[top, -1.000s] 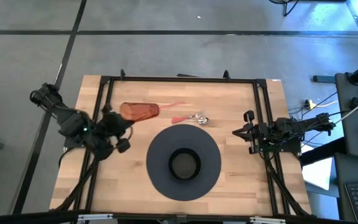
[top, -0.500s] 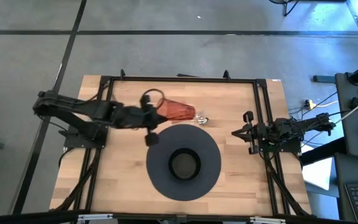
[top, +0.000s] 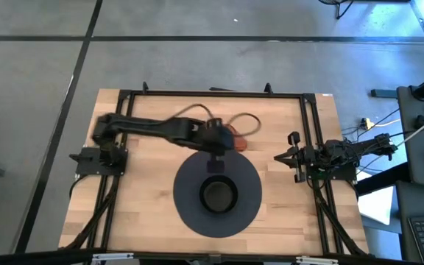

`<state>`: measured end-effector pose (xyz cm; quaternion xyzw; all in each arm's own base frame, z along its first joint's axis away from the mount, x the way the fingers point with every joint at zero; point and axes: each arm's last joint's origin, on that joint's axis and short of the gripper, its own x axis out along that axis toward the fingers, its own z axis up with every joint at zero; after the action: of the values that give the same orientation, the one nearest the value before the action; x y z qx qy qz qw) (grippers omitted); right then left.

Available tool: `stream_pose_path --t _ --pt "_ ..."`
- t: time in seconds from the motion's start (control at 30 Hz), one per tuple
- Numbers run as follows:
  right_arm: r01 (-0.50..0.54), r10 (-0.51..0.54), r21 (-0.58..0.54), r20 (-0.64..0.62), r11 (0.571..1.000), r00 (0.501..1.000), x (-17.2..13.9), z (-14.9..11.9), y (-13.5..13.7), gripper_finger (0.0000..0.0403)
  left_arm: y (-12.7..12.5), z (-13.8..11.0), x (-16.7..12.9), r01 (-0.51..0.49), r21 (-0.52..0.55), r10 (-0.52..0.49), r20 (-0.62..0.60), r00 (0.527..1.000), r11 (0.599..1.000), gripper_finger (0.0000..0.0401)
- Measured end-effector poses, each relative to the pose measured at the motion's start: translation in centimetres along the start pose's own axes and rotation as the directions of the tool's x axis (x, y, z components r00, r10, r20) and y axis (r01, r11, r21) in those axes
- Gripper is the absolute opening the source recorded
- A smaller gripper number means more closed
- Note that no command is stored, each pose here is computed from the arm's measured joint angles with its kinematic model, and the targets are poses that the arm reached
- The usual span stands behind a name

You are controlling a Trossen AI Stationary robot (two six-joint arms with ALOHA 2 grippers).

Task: Pick & Place Utensil
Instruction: Put the red cup on the blue mat to the top right of the black bowl

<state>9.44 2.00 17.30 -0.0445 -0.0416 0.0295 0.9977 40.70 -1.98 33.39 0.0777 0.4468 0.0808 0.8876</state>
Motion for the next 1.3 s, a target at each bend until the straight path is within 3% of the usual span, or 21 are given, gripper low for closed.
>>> stream_pose_path --t 0.23,0.4,0.73,0.97,1.3 --pt "-0.002 0.002 0.001 -0.001 1.000 1.000 0.0 0.0 0.0 0.0021 -2.8 3.8 2.3 0.130 0.117 -0.121 -0.082 0.989 0.985 0.0004" --pt "-0.027 0.027 0.003 -0.004 1.000 1.000 0.0 -0.1 0.1 0.0021 -4.4 2.9 5.0 0.235 0.209 -0.201 -0.170 0.965 0.949 0.0004" --pt "-0.027 0.027 -0.005 -0.004 1.000 1.000 0.0 -0.1 0.1 0.0021 -4.2 3.1 5.6 0.162 0.251 -0.126 -0.155 0.980 0.954 0.0004" --pt "-0.028 0.028 -0.004 -0.003 1.000 1.000 0.0 -0.1 0.1 0.0021 -4.3 2.3 5.5 0.212 0.266 -0.146 -0.245 0.958 0.940 0.0004" --pt "-0.027 0.027 -0.005 -0.003 1.000 1.000 0.0 -0.1 0.1 0.0021 -4.3 2.0 6.8 0.177 0.289 -0.098 -0.269 0.958 0.941 0.0004"
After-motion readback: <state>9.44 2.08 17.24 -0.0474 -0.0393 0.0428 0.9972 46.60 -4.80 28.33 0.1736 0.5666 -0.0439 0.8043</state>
